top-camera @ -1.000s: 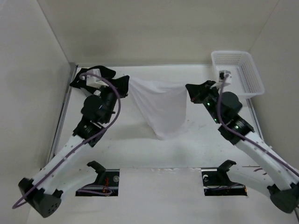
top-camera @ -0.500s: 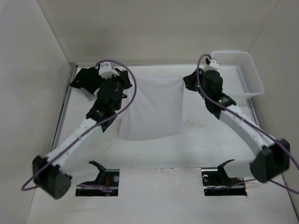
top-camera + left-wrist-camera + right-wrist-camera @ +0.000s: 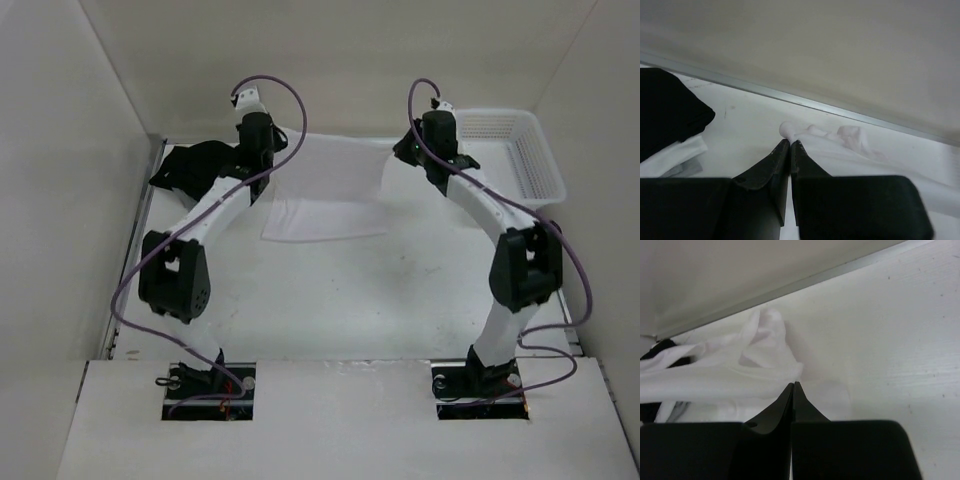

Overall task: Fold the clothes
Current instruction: Flatten the tank top out, then fold the tank top

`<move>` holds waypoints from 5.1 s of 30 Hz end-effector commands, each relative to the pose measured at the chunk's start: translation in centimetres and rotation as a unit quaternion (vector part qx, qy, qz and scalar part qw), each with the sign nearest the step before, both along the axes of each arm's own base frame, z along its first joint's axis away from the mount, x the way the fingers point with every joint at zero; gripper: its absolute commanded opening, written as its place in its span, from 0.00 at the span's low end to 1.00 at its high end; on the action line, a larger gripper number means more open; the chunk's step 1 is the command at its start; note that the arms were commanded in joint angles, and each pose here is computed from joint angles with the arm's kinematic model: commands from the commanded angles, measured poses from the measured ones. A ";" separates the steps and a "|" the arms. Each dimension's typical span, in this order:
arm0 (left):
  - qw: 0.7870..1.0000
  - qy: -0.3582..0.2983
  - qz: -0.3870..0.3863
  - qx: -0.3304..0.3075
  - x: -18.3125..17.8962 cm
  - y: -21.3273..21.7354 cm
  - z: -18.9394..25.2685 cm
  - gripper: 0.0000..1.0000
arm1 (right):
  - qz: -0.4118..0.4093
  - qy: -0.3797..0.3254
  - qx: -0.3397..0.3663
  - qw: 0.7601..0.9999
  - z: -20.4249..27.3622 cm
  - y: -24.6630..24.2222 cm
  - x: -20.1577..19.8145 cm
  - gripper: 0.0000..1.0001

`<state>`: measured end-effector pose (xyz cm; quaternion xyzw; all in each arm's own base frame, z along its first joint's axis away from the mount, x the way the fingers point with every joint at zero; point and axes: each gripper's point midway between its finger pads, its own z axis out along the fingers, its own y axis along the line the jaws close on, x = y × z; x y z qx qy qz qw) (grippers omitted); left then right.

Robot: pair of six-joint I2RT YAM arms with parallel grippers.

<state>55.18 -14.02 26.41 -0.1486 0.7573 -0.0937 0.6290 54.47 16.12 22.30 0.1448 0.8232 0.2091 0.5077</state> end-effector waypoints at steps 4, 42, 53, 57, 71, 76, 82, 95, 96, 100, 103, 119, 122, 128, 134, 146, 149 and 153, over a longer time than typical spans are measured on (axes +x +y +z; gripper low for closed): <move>0.986 -0.156 -0.025 -0.055 -11.4 0.1 14.0 0.03 | 0.059 -0.178 0.012 0.982 14.7 3.4 -12.8 0.00; 0.999 0.023 -0.022 -0.026 -5.2 -0.8 -1.3 0.38 | 0.011 -0.067 0.021 0.997 4.2 1.1 -3.8 0.37; 0.966 0.252 0.019 -0.049 -25.9 3.8 -19.1 0.07 | 0.082 -0.021 0.035 0.996 -3.2 6.4 -16.9 0.01; 0.948 0.305 0.058 -0.072 -30.5 5.2 -21.5 0.23 | 0.108 -0.005 0.020 0.994 -5.4 7.0 -20.8 0.03; 0.929 0.353 0.060 -0.090 -32.6 5.8 -24.3 0.32 | 0.124 0.021 0.007 0.992 -9.4 6.9 -24.8 0.08; 0.923 0.373 0.035 -0.083 -33.0 5.0 -24.8 0.27 | 0.125 0.023 0.004 0.992 -9.5 7.0 -24.7 0.09; 0.920 0.379 0.051 -0.087 -33.5 6.0 -25.3 0.23 | 0.124 0.024 0.006 0.992 -9.5 6.9 -24.8 0.14; 0.949 0.292 0.016 -0.115 -29.8 4.4 -19.9 0.00 | 0.031 0.126 -0.002 0.991 -15.3 1.4 -27.3 0.42; 0.953 0.277 0.016 -0.121 -29.5 4.5 -19.1 0.00 | 0.025 0.141 -0.005 0.990 -15.8 1.2 -27.7 0.42; 0.962 0.234 0.020 -0.142 -28.3 4.8 -17.2 0.00 | -0.005 0.174 -0.024 0.984 -17.6 0.0 -28.5 0.41; 0.963 0.227 0.012 -0.146 -28.0 4.7 -17.2 0.00 | 0.005 0.191 -0.029 0.981 -17.9 0.7 -29.1 0.38; 0.962 0.221 -0.017 -0.160 -28.6 4.0 -18.0 0.01 | 0.037 0.229 -0.023 0.973 -20.0 3.0 -30.0 0.33; 0.962 0.219 -0.019 -0.161 -28.6 4.0 -17.9 0.01 | 0.035 0.234 -0.020 0.971 -20.3 2.9 -30.2 0.25; 0.963 0.213 -0.021 -0.163 -28.4 3.8 -17.3 0.01 | 0.039 0.229 -0.010 0.973 -20.1 3.3 -30.1 0.08; 0.972 0.156 -0.033 -0.172 -26.6 3.6 -12.4 0.00 | 0.048 0.136 0.026 0.989 -13.8 3.5 -28.7 0.00; 0.943 -0.198 -0.098 -0.248 -31.3 4.7 19.9 0.00 | 0.048 -0.210 0.055 0.975 20.5 -2.1 -32.9 0.00; 0.925 -0.255 -0.105 -0.261 -33.0 5.4 25.4 0.00 | 0.044 -0.269 0.062 0.960 27.1 -3.6 -34.4 0.00; 0.906 -0.295 -0.127 -0.275 -34.1 5.0 29.9 0.00 | 0.044 -0.316 0.062 0.946 32.4 -4.1 -34.9 0.00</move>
